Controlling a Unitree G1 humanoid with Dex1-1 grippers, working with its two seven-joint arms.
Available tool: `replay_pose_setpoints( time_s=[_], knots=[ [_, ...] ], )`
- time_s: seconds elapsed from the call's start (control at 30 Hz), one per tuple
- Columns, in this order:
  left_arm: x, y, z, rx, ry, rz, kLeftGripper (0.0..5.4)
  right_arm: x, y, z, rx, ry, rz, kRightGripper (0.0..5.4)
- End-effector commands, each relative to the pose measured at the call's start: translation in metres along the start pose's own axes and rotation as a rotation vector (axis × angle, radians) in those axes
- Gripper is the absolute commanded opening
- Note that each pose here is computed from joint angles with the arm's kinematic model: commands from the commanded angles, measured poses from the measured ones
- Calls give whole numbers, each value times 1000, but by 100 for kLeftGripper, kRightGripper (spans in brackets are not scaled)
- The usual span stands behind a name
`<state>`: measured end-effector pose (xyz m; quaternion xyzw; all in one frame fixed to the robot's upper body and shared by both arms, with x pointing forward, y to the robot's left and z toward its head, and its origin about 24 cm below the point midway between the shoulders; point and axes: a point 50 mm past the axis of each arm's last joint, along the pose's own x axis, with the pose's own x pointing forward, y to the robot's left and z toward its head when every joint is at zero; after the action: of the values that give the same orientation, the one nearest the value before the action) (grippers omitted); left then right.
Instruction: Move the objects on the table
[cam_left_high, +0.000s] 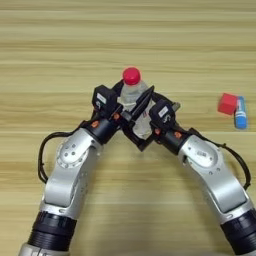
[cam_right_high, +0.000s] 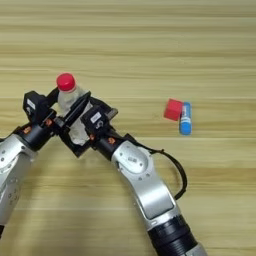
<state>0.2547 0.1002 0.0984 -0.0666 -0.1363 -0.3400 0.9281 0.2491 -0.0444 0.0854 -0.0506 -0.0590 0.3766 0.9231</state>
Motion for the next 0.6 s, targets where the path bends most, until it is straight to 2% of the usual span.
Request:
replay_pose_setpoints(
  time_s=[0.03, 0.37, 0.57, 0.6],
  knots=[
    [7, -2, 10, 19, -53, -18, 280, 2, -2, -4, 11, 35, -18, 487],
    [7, 0, 9, 19, -49, -14, 280, 2, -9, -2, 31, 27, -60, 373],
    [7, 0, 9, 24, -47, -14, 280, 2, -12, -1, 38, 20, -84, 341],
    [7, 0, 9, 24, -47, -14, 316, 3, -13, 0, 41, 19, -90, 338]
  ],
)
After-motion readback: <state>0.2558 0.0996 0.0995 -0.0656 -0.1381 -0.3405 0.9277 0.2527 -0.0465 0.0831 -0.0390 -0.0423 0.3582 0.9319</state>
